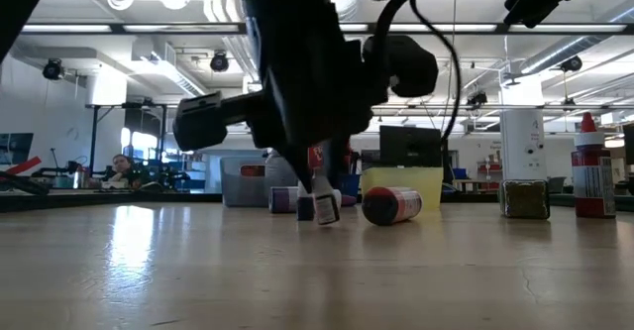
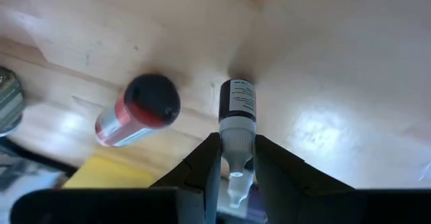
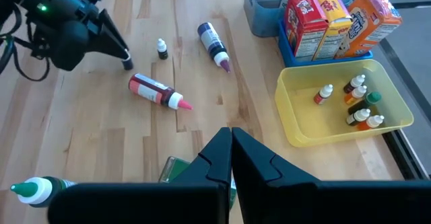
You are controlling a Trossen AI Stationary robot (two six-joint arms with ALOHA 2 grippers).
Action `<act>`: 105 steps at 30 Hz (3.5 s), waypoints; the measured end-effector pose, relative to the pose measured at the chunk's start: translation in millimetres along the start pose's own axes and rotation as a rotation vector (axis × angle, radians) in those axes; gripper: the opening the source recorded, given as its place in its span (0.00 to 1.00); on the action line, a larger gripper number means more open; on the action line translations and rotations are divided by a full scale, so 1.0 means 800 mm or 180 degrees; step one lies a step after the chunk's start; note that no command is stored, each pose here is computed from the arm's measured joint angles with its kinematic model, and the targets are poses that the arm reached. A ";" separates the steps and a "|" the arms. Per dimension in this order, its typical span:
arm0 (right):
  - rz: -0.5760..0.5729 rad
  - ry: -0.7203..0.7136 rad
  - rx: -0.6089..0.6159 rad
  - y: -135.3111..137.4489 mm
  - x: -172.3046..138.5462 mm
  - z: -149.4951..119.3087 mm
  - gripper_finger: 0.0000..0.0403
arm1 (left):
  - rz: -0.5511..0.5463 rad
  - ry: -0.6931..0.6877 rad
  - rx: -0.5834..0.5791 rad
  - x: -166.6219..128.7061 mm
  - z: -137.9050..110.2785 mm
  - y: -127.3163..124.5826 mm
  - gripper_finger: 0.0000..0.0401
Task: Pick & Place Kitchen Items
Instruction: Move the small pink food coloring bottle to the center of the table, then put the small pink food coloring bottle into the yellow bin
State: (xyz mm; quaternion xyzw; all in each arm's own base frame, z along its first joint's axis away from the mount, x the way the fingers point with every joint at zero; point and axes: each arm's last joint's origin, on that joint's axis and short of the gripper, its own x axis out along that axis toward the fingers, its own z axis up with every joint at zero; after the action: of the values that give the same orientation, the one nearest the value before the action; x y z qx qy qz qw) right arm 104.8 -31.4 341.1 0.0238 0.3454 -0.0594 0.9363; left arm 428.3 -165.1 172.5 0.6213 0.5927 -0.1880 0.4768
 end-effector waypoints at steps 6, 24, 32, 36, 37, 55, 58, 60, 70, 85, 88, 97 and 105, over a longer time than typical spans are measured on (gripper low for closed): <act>0.0001 0.0000 0.0000 0.000 0.000 0.000 0.02 | 0.0033 0.0111 0.0238 0.004 0.005 -0.008 0.22; 0.0001 0.0000 0.0000 0.000 0.000 0.000 0.02 | 0.0136 -0.0021 0.0358 -0.010 0.012 -0.006 0.22; 0.0001 0.0000 0.0000 0.000 0.000 0.000 0.02 | 0.0128 -0.0089 0.0290 -0.012 0.012 -0.004 0.30; 0.0001 0.0001 0.0000 0.000 0.000 0.000 0.02 | 0.0143 -0.0098 0.0224 -0.012 0.013 -0.003 0.38; 0.0001 -0.0001 0.0000 0.000 0.000 0.000 0.02 | 0.0163 -0.0088 0.0211 -0.012 0.013 -0.002 0.40; 0.0000 -0.0002 0.0000 0.000 0.000 0.000 0.02 | -0.0083 -0.0793 -0.1625 -0.092 -0.057 0.011 0.45; 0.0001 -0.0003 0.0000 0.000 0.000 0.000 0.02 | -0.0537 -0.1355 -0.2445 -0.113 -0.100 0.022 0.44; 0.0001 -0.0002 0.0000 0.000 0.000 0.000 0.02 | -0.0803 -0.1823 -0.2803 -0.121 -0.131 0.029 0.43; 0.0001 -0.0001 0.0000 0.000 0.000 0.000 0.02 | 0.0224 -0.3297 -0.3467 -0.130 -0.247 -0.026 0.30; 0.0000 -0.0002 0.0000 0.000 0.000 0.000 0.02 | 0.1689 -0.3713 -0.4440 -0.092 -0.321 -0.196 0.27; 0.0001 -0.0001 0.0000 0.000 0.000 0.000 0.02 | 0.1759 -0.3794 -0.4517 -0.083 -0.324 -0.222 0.27; 0.0000 -0.0001 0.0000 0.000 0.000 0.000 0.02 | 0.1982 -0.3810 -0.4842 -0.044 -0.321 -0.280 0.27; 0.0000 -0.0002 -0.0001 0.000 0.000 0.000 0.02 | 0.2038 -0.3888 -0.4933 -0.016 -0.310 -0.307 0.27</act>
State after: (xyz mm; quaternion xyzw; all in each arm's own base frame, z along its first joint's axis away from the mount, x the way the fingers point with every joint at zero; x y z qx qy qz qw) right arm 104.8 -31.3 341.2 0.0236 0.3451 -0.0593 0.9364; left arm 118.4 -8.5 209.8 0.0715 0.0156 0.0974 0.9926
